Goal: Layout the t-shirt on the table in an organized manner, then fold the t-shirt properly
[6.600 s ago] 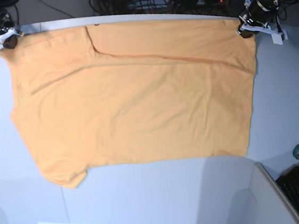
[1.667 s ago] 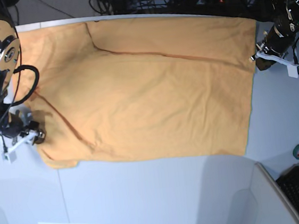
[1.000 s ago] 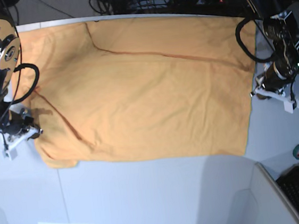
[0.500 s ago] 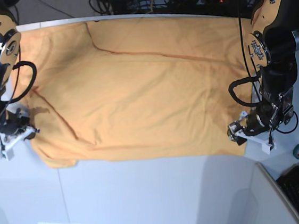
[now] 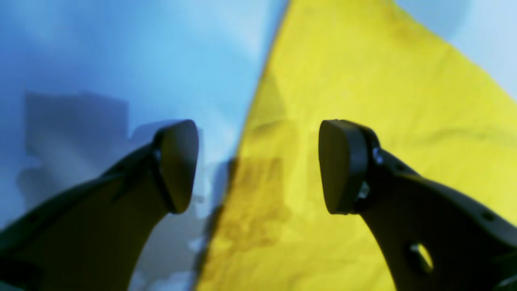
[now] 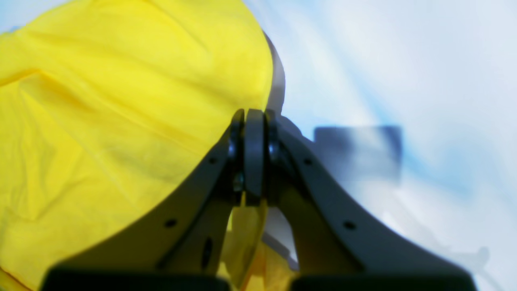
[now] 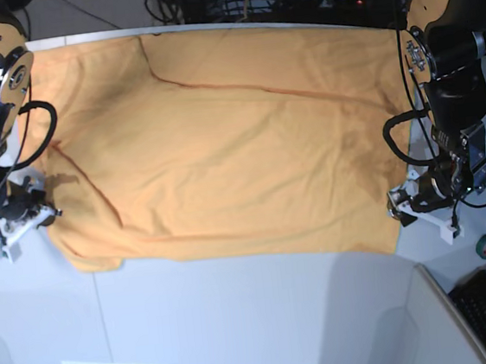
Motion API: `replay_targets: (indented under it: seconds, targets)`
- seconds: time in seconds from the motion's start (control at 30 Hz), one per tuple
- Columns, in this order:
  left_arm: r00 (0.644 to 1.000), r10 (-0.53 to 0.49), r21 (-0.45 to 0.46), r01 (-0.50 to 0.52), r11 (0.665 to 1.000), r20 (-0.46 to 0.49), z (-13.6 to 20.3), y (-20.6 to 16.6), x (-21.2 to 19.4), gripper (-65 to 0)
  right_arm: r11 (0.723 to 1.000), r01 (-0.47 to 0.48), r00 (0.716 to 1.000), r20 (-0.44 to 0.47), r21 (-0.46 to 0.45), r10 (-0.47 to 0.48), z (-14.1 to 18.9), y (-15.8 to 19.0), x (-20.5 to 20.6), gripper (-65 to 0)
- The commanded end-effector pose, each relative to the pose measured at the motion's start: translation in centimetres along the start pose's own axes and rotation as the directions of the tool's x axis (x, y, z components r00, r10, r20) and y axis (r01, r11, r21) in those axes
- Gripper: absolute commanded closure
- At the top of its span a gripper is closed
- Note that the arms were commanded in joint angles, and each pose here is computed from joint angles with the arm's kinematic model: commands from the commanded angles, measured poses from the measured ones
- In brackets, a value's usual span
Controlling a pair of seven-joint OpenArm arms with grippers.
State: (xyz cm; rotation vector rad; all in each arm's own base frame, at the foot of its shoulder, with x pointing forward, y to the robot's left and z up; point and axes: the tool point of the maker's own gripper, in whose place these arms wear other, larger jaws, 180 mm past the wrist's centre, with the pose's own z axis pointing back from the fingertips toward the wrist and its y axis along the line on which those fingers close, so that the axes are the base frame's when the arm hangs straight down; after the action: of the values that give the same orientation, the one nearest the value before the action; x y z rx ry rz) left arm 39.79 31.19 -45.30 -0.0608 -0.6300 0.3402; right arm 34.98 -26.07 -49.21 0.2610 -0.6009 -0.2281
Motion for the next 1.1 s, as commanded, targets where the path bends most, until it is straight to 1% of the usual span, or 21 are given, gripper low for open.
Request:
replay_targets:
  seconds: [0.0,0.03,0.1,0.23,0.33,0.43,0.5,0.67,0.8,0.83,0.87,1.0,1.03,1.07]
  targets:
    - [0.997,0.012,0.015,-0.013,1.0,0.075,0.7,0.2,3.0,-44.1,1.0,-0.01,0.998,0.066,-0.002,0.01,0.6,-0.2,2.8,0.0]
    - [0.997,0.02,0.035,-0.023,0.999,0.073,0.7,0.6,2.8,-44.1,1.0,-0.01,0.998,0.065,-0.001,0.01,0.6,-0.1,2.7,0.0]
    - [0.998,0.013,0.04,-0.016,0.999,0.058,0.5,0.6,2.3,-44.1,1.0,-0.01,0.998,0.067,0.0,0.01,0.6,-0.1,2.8,0.0]
    - [0.999,0.033,0.041,-0.033,0.999,0.01,-0.2,0.8,0.5,-44.1,1.0,-0.01,0.998,0.067,0.0,0.01,0.6,-0.1,2.8,0.0]
    - [0.999,0.04,0.041,-0.041,0.998,0.024,-0.5,0.8,0.3,-44.1,1.0,-0.01,0.998,0.067,0.0,0.01,0.6,-0.1,2.8,0.0]
    - [0.999,0.051,0.04,-0.052,0.998,0.012,-0.7,0.8,-0.4,-44.1,1.0,-0.011,0.998,0.067,-0.002,0.011,0.6,-0.2,2.8,0.0]
    - [0.999,0.051,0.029,-0.051,0.998,0.008,-0.9,0.2,-0.5,-43.8,1.0,-0.012,0.998,0.066,-0.003,0.012,0.6,-0.2,2.8,0.0]
    - [1.0,0.023,-0.057,-0.024,0.998,-0.015,-1.4,-2.7,-1.7,-43.8,1.0,-0.012,0.998,0.067,-0.004,0.012,0.6,-0.3,2.9,0.0]
    - [1.0,0.022,-0.058,-0.023,0.998,-0.019,-1.5,-2.7,-1.9,-42.9,1.0,-0.012,0.998,0.066,-0.007,0.013,0.7,-0.5,2.8,0.0]
    - [1.0,0.022,-0.056,-0.023,0.998,-0.018,-1.4,-2.6,-1.9,-40.2,1.0,-0.012,0.998,0.064,-0.008,0.013,0.7,-0.5,2.7,0.0]
    - [1.0,0.021,-0.055,-0.022,0.998,-0.017,-1.4,-2.5,-1.9,-34.9,1.0,-0.012,0.998,0.064,-0.008,0.013,0.7,-0.5,2.7,0.0]
    - [1.0,0.022,-0.052,-0.023,0.998,-0.015,-1.4,-2.3,-1.7,-2.5,1.0,-0.012,0.998,0.063,-0.008,0.012,0.7,-0.5,2.7,0.0]
    - [1.0,0.021,-0.053,-0.022,0.998,-0.013,-1.3,-2.4,-1.7,0.0,1.0,-0.012,0.998,0.063,-0.008,0.012,0.7,-0.5,2.7,0.0]
    - [1.0,0.021,-0.053,-0.022,0.998,-0.013,-1.3,-2.4,-1.7,0.0,1.0,-0.012,0.998,0.063,-0.008,0.012,0.7,-0.5,2.7,0.0]
